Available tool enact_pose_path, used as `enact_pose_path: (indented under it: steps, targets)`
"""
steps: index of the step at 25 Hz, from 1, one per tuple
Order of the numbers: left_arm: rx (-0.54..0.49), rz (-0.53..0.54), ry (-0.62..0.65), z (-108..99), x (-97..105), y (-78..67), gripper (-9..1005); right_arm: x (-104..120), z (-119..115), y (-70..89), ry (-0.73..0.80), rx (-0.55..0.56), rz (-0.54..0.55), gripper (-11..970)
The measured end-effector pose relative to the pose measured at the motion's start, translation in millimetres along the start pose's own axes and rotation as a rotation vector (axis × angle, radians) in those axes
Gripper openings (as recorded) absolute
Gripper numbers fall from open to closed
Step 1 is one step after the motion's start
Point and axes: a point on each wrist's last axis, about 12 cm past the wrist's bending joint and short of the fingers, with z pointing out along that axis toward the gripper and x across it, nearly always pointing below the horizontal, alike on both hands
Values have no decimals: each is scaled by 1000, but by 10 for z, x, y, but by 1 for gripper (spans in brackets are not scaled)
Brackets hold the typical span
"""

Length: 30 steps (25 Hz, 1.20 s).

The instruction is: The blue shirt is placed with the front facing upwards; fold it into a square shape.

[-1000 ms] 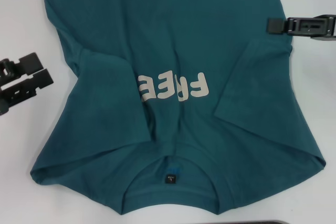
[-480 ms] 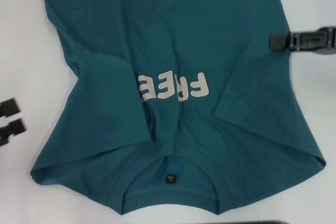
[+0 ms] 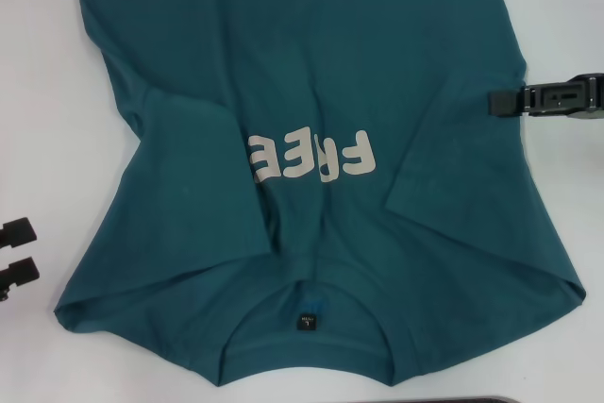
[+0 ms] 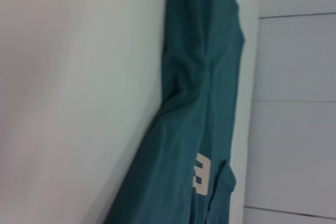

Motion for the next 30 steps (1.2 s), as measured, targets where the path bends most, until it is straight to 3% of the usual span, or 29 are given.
enact_pose_path:
  steps: [12,30]
  targets:
    - [-92,-63,68,16,87,71,641,-4,0,-10,15,9,6,491]
    - [-185,-85,95,113,46,147,640,-27,11,-27,3,26,5,491]
